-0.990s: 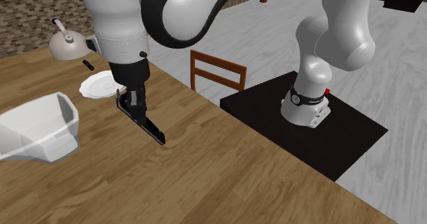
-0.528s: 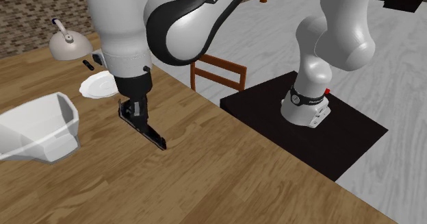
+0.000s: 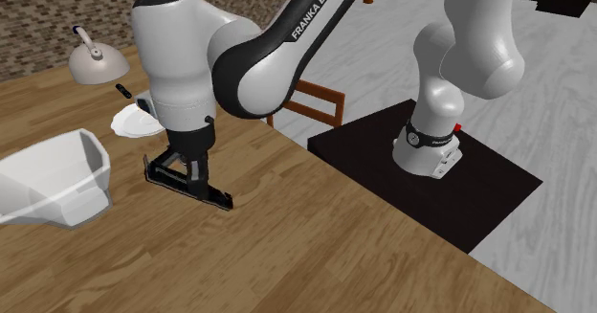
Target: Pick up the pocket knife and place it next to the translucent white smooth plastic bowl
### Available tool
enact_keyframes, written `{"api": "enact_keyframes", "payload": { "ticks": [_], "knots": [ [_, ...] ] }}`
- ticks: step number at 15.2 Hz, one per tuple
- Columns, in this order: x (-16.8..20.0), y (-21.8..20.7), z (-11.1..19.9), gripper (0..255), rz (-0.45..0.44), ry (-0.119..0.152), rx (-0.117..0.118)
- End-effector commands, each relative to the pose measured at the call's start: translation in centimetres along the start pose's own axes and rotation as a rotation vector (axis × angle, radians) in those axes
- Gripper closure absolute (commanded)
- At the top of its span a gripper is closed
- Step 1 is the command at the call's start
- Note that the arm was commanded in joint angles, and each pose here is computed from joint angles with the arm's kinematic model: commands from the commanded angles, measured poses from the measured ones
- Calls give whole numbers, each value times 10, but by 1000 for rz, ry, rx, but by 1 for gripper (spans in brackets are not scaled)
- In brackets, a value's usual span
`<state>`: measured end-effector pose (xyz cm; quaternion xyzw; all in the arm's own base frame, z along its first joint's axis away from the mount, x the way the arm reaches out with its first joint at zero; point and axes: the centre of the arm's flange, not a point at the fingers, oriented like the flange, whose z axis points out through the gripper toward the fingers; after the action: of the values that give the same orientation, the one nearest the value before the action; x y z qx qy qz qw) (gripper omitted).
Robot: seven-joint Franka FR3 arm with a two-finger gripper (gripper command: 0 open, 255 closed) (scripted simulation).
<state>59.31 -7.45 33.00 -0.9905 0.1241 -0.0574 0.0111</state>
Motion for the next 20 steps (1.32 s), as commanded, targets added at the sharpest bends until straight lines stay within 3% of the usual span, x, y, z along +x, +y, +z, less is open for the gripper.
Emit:
{"api": "enact_keyframes", "payload": {
  "ticks": [1, 9, 16, 17, 20],
  "knots": [
    [-7, 4, 19, 255, 2, -28, -4],
    [-12, 6, 59, 255, 2, -28, -4],
    [-12, 6, 59, 255, 2, -28, -4],
    [-12, 6, 58, 0, 2, -29, -4],
    [-11, 6, 58, 0, 2, -29, -4]
  ]
}}
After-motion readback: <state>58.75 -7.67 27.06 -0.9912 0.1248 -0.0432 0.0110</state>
